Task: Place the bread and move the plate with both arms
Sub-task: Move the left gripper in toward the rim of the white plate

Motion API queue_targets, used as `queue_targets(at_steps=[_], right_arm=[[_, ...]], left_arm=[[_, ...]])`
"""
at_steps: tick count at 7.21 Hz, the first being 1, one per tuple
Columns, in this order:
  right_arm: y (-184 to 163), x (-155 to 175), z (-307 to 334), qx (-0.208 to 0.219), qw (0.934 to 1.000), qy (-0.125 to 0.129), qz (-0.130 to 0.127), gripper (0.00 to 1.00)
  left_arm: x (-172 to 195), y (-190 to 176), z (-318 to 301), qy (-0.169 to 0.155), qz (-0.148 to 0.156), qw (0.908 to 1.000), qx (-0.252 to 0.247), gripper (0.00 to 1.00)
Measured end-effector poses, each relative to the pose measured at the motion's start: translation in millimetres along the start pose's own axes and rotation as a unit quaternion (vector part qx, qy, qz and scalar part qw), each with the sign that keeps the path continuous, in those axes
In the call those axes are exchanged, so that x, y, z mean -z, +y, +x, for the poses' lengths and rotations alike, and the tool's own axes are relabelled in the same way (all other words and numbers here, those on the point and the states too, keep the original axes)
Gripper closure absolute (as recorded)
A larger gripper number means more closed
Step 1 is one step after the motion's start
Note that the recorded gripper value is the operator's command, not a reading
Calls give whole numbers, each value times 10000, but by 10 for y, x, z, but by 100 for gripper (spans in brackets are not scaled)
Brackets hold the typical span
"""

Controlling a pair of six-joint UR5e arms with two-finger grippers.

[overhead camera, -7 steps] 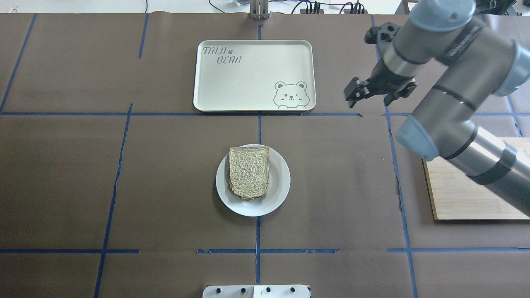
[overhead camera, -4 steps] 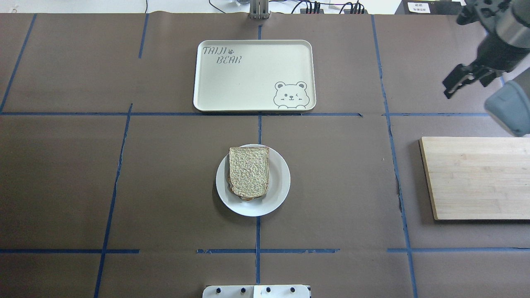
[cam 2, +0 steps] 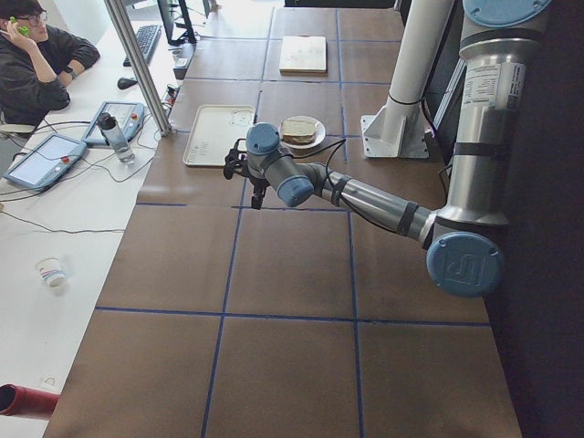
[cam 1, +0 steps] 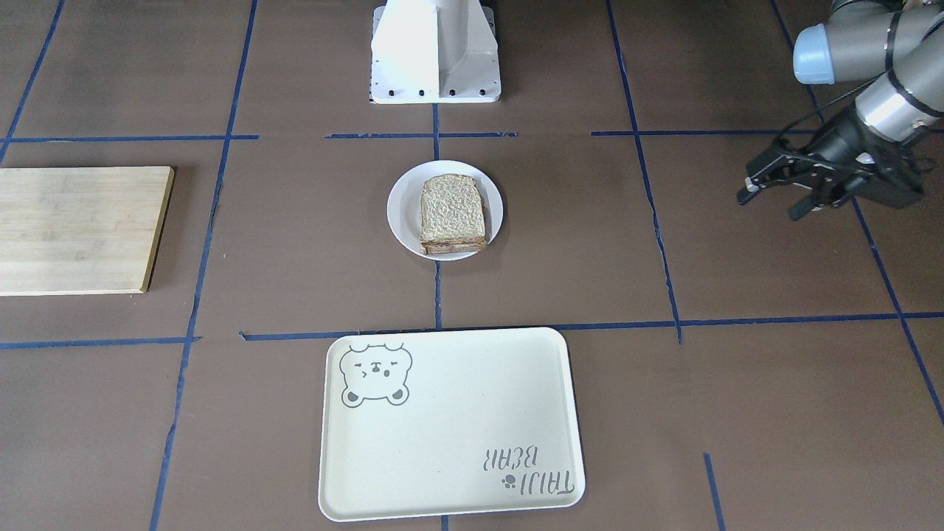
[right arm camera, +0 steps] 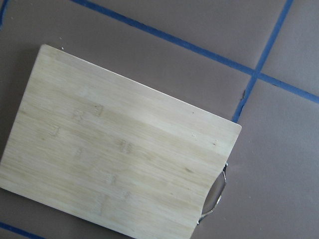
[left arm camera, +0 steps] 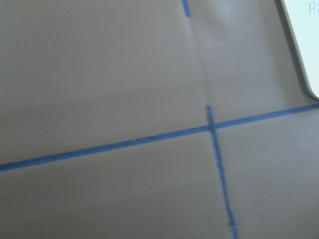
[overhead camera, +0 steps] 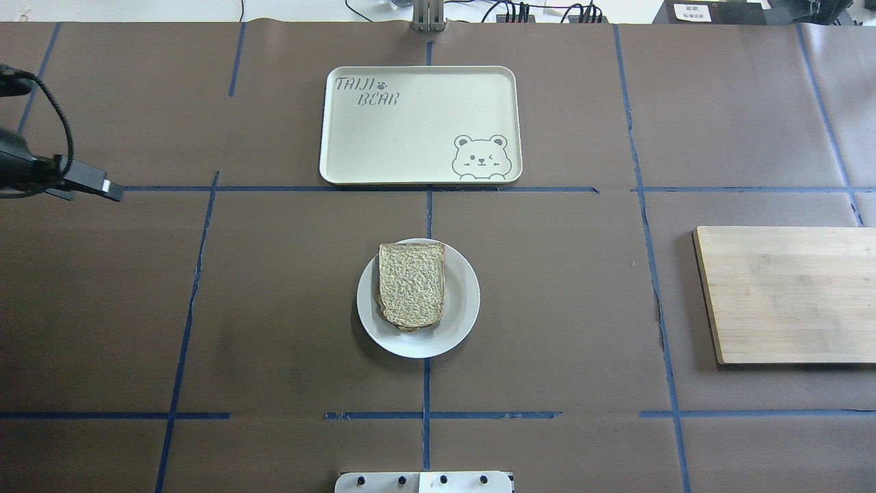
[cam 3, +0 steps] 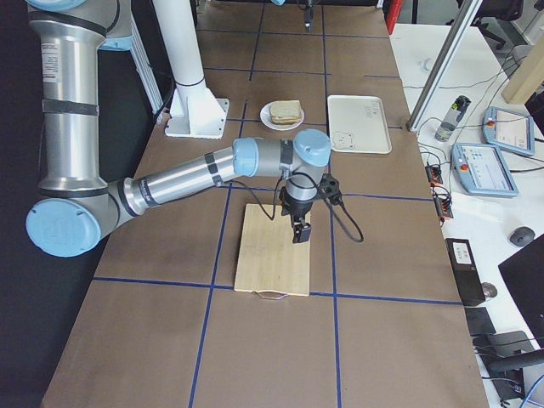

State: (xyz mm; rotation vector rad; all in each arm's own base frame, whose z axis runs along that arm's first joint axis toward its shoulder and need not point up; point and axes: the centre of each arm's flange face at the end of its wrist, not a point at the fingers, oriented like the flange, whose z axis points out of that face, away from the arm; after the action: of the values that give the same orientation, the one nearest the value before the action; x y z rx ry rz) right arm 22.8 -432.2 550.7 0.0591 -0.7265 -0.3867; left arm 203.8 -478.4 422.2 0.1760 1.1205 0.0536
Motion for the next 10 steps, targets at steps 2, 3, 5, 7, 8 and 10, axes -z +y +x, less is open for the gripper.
queue_targets(at_steps=[2,3,5,7,8,10], right_arm=[[590,-313,331,-206,9998,-77,1,0],[712,-399,404,-304,9995,-105,-41,0],[791,-486,473,-478,9987,-129,-109,0],[788,-475,467,-643,9978,-124,-98,0],[783,-469,464,-662,9977,-122,-92,0],[768,-459,461,-658,9977,-112,-82,0]], left_arm=[[-273,98,559,562,-6,9972,491,0],[-398,148,752,825,183,9938,720,0],[-861,282,1074,1572,592,9778,1252,0],[-1417,600,1543,2230,875,9553,1732,0],[-1670,775,1759,2423,951,9482,1819,0],[-2120,1106,1971,2820,1008,9363,1834,0]])
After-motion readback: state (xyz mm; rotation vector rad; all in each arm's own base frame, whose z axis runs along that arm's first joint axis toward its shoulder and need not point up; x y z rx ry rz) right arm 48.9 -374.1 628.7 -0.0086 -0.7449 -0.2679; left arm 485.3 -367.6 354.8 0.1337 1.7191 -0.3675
